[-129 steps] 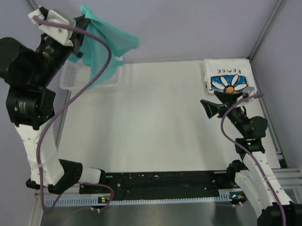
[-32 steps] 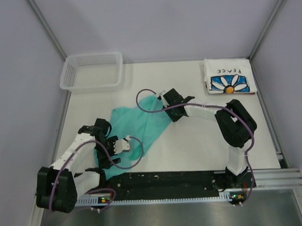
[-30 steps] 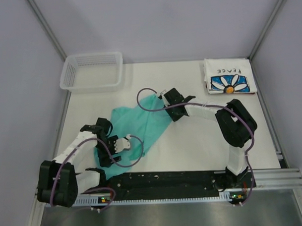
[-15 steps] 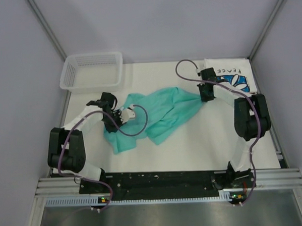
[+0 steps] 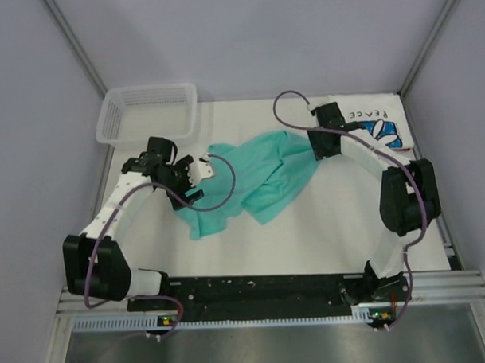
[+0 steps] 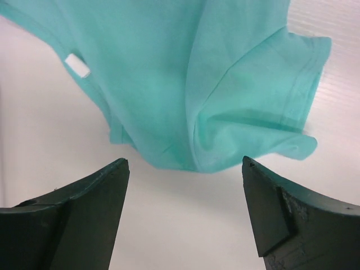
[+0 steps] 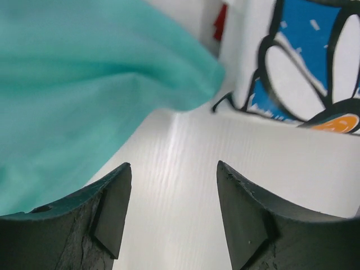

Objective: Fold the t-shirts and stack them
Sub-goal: Move the tshirt to the center of the board, then flatten out the tshirt

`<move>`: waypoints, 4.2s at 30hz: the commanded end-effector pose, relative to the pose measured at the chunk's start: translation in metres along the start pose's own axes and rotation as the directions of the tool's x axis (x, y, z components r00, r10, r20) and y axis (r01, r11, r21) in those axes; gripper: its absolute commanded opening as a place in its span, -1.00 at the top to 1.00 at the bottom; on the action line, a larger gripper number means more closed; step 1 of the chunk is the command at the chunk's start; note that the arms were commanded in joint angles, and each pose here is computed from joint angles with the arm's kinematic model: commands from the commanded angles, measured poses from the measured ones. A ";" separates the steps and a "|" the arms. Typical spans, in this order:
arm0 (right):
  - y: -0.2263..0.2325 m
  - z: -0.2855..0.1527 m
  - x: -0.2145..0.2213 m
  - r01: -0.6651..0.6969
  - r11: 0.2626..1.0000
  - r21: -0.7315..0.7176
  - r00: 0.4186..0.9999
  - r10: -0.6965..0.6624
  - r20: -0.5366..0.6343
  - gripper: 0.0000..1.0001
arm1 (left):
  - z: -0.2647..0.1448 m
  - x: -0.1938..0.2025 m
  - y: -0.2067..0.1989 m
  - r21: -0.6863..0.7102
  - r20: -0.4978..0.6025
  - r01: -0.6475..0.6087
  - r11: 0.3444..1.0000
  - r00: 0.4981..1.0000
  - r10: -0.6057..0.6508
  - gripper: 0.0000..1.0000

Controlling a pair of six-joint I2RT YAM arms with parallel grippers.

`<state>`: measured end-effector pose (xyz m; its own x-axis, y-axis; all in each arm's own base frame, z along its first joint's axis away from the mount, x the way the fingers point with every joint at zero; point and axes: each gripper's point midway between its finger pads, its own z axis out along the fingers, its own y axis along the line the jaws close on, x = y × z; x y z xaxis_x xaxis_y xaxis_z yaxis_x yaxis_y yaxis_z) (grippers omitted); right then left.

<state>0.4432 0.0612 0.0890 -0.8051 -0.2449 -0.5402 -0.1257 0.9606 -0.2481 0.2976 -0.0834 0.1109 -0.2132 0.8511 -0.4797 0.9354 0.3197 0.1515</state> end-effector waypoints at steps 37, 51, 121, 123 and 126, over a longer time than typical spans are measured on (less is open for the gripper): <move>0.213 -0.110 0.118 0.416 0.822 -0.390 0.907 -0.347 0.237 1.00 | 0.058 0.064 -0.019 -0.008 -0.011 -0.103 0.995 0.995 0.103 0.11; 0.097 -0.219 0.059 0.378 0.903 -0.203 0.887 -0.290 0.359 1.00 | -0.107 -0.009 0.009 -0.231 0.223 0.177 0.957 0.967 -0.125 1.00; -0.049 -0.312 -0.065 0.113 0.992 -0.049 0.841 -0.069 0.536 1.00 | -0.289 -0.119 0.052 -0.455 0.509 0.240 0.857 0.860 0.029 1.00; -0.043 -0.272 -0.073 0.106 0.993 -0.053 0.866 -0.066 0.496 1.00 | -0.252 -0.109 0.070 -0.385 0.492 0.242 0.891 0.870 -0.024 1.00; -0.034 -0.215 -0.078 0.113 0.992 -0.054 0.899 -0.080 0.430 1.00 | -0.198 -0.099 0.090 -0.304 0.455 0.218 0.927 0.889 -0.060 1.00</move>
<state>0.3436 0.0858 0.3377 -0.4552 -0.3603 -0.8142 -0.3058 0.9221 -0.2371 0.3148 -0.0429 0.3761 -0.1552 0.5268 -0.8357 0.6681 0.6791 0.3041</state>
